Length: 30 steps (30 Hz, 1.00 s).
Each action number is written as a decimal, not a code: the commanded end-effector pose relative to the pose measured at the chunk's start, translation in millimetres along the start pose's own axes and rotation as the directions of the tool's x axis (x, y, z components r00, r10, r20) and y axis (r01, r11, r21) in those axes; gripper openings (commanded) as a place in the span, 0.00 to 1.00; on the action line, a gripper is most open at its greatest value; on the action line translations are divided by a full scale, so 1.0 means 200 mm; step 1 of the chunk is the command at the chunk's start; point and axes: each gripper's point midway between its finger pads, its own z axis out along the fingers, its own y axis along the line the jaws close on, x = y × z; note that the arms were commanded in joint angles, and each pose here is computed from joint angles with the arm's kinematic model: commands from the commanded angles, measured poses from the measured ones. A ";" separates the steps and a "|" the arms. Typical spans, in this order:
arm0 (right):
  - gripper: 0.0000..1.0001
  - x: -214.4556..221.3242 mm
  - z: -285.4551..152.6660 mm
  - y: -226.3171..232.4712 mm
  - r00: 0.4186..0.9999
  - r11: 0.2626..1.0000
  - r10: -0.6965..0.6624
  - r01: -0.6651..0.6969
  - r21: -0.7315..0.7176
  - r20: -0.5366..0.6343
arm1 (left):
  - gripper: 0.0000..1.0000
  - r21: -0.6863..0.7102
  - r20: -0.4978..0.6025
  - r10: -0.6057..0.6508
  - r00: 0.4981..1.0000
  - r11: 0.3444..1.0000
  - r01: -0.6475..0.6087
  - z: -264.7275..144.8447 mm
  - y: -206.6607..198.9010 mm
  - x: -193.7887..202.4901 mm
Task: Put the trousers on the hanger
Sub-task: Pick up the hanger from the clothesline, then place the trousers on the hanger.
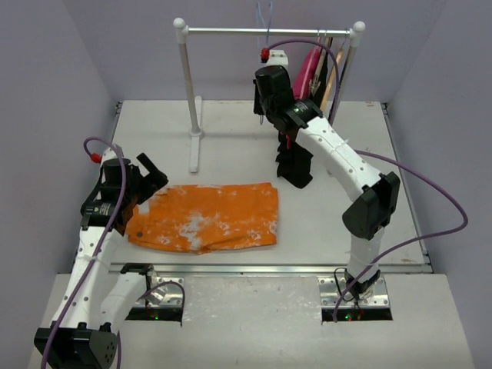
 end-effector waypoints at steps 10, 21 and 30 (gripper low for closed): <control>0.00 0.19 -0.46 0.11 0.990 0.958 0.122 -0.136 -0.253 -0.073 | 1.00 -0.138 0.094 -0.139 0.986 0.979 0.152 0.00 0.07 -0.12; 0.00 0.62 -0.62 0.21 0.956 0.913 0.248 -0.284 -0.291 -0.155 | 1.00 -0.124 0.070 -0.130 0.989 0.983 0.138 0.00 0.04 -0.12; 0.00 1.23 -0.83 0.51 0.946 0.884 0.225 -0.299 -0.358 -0.234 | 1.00 -0.506 -0.122 -0.410 0.904 0.809 0.299 0.38 0.58 0.20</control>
